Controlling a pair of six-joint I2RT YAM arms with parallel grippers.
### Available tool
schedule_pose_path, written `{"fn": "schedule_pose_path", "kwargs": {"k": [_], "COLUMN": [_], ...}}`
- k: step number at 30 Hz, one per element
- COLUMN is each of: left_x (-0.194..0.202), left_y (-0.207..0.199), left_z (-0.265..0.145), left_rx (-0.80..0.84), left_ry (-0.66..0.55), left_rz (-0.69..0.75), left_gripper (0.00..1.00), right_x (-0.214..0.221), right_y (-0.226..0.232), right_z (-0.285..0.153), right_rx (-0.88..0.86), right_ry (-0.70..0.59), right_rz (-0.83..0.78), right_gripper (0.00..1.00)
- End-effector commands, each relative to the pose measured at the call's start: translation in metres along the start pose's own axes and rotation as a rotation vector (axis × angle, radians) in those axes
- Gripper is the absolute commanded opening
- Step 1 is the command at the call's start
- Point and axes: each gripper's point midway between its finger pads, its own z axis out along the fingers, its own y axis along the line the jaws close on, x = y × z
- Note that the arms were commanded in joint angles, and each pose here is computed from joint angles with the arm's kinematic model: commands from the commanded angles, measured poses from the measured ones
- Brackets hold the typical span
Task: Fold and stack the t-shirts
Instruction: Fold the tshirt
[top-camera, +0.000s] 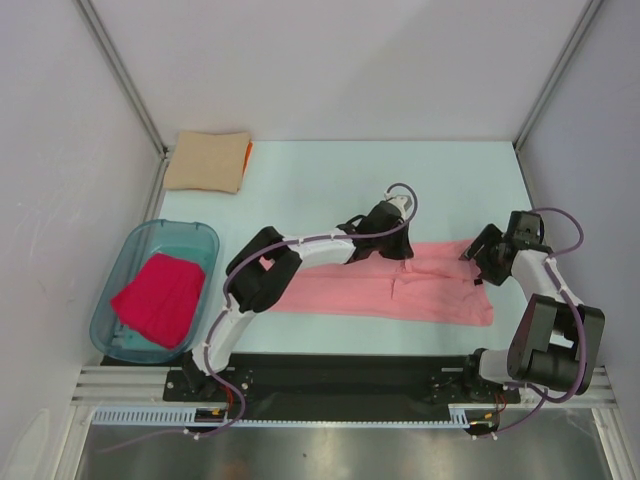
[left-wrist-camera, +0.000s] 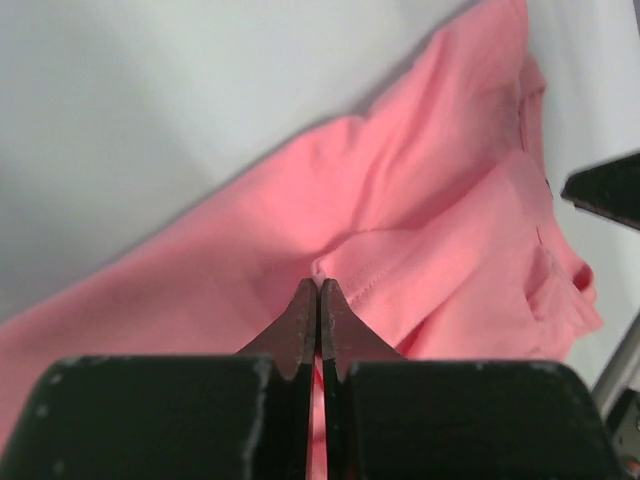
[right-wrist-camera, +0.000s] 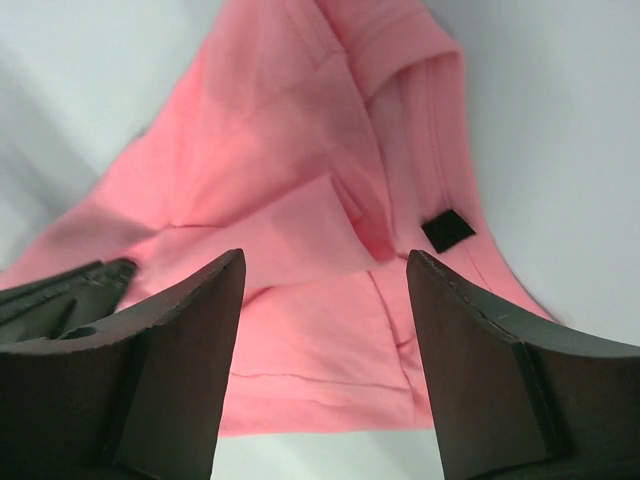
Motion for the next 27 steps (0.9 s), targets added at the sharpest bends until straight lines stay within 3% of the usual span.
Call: {"fn": "schedule_pose_path", "kwargs": {"k": [1,7,11,17,27], "left_x": [-0.035,-0.016,-0.013,-0.021,-0.025], "left_y": [-0.048,-0.035,-0.034,-0.040,-0.043], "left_z": [-0.032,-0.034,-0.032,-0.035,-0.036], "left_rx": [0.152,0.091,0.086,0.102,0.110], "left_ry": [-0.078,-0.011,-0.002,-0.018,-0.026], "left_rz": [-0.009,-0.086,-0.098,-0.089,-0.078], "left_gripper": [0.00,0.00,0.00,0.00,0.00], "right_x": [-0.025,-0.023,-0.026,-0.028,-0.019], "right_y": [0.021,0.032,0.028,0.022,0.050], "right_z": [-0.007,0.000,0.011,0.021,0.031], "right_rx": [-0.081,-0.137,-0.107,-0.074,-0.252], "right_ry": [-0.076,-0.022,-0.029,-0.029,0.041], "right_rz": [-0.032,-0.056,-0.069,-0.087,-0.077], "right_gripper": [0.72,0.68,0.62,0.60,0.55]}}
